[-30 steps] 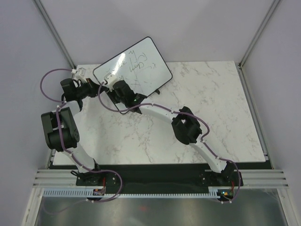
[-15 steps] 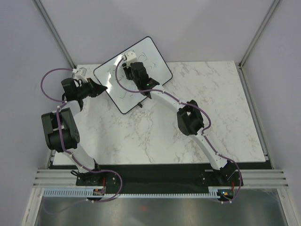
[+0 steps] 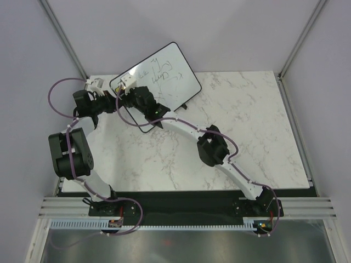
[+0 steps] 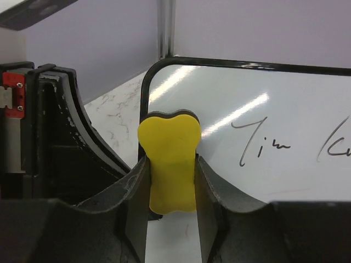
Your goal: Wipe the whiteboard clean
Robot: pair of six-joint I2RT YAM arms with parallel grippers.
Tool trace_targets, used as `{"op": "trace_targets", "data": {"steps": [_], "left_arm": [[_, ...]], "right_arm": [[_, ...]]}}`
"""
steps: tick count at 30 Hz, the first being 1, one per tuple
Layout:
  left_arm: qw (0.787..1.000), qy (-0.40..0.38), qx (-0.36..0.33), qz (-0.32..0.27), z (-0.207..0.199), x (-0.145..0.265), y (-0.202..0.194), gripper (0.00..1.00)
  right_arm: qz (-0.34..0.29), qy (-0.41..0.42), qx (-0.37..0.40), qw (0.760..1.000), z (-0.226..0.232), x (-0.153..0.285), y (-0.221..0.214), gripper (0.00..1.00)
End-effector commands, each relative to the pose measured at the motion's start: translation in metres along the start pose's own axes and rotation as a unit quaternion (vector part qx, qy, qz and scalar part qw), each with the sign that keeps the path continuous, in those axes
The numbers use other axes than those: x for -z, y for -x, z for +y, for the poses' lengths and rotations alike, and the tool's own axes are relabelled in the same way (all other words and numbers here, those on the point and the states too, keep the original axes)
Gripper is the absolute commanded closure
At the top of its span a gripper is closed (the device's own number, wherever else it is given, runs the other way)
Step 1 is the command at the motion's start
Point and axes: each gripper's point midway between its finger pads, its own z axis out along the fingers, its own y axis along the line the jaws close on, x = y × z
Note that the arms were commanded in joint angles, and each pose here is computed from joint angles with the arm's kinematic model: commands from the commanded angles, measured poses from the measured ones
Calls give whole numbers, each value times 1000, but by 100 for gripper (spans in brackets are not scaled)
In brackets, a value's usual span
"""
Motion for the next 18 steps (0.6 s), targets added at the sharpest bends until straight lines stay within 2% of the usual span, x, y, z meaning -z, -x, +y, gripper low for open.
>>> {"op": "trace_targets", "data": {"steps": [1,5,10,14,18], "left_arm": [[995,-11,-95,0,-16,-4,2,98],[995,-13,-95,2,-19,-2,-1,98],[995,-7,-104,0,-17,-1,0,98],[994,-2,-110,0,-15,-2,1,98],[993,3,-119,1,-11,-3,0,98]], "right_arm": [[-17,29,-1,999,22,-3,3,100],[-33,-38,-9,999,-18,-5,14,100],[-28,-154,-28,987,-103,-2,5,100],[-18,-189,-63,980,-155,1,-4,100],[-12,-166,-62,984,-154,0,-4,100]]}}
